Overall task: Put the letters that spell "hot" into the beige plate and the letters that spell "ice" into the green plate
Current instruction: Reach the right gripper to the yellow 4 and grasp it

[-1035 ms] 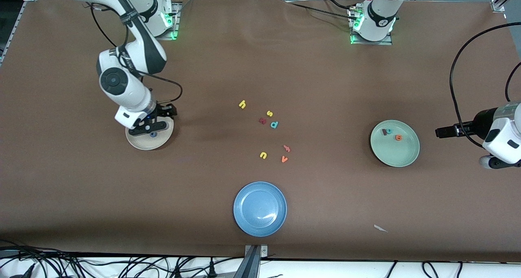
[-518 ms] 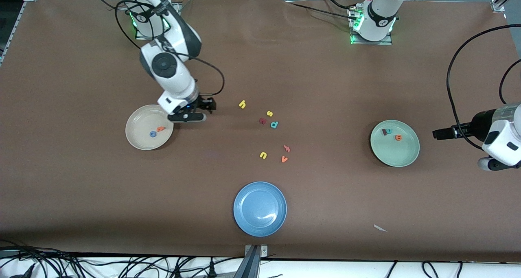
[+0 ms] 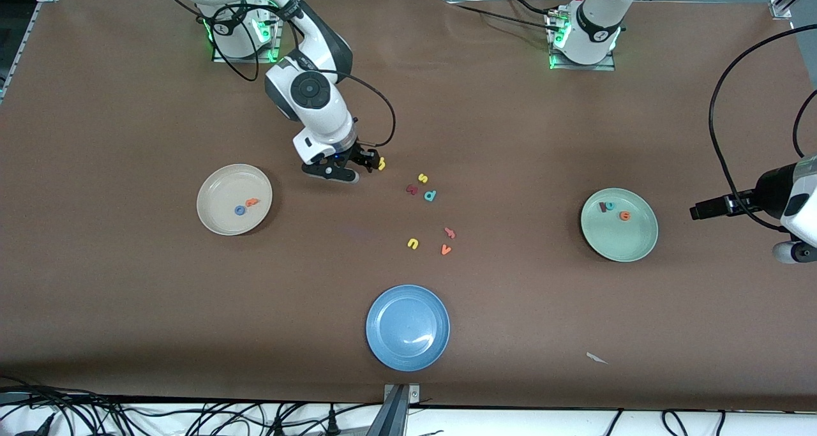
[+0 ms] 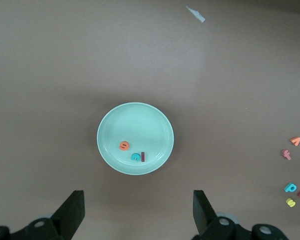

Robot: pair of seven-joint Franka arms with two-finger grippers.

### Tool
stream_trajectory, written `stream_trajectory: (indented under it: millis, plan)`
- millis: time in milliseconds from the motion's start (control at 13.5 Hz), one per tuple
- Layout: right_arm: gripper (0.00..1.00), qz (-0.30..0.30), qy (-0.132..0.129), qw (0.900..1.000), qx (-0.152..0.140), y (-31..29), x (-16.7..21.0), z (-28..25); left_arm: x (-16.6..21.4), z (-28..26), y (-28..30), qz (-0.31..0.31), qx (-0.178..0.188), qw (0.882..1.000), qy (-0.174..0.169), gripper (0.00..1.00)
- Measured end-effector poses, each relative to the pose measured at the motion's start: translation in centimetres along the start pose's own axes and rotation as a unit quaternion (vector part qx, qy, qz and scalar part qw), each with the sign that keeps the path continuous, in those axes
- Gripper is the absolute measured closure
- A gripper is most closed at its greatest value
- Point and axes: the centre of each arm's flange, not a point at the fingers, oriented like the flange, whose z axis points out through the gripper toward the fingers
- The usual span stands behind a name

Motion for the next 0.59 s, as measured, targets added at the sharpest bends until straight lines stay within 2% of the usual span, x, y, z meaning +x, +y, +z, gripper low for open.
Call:
stream_trajectory:
  millis: [222,444,591]
  plan:
    - [0.14,0.050,0.009,0.999,-0.008,-1.9,-1.2,1.5,-0.2,0.0,-0.5,0.012,0.001,1.000,0.002,0.03]
    - [0.14,0.080,0.006,0.997,-0.010,-3.3,-2.0,2.9,-0.3,0.2,-0.6,0.016,0.002,1.000,0.000,0.03]
    - [0.14,0.091,0.014,0.996,-0.014,-4.0,-2.5,3.7,-0.3,0.2,-0.6,0.017,0.002,1.000,0.000,0.02]
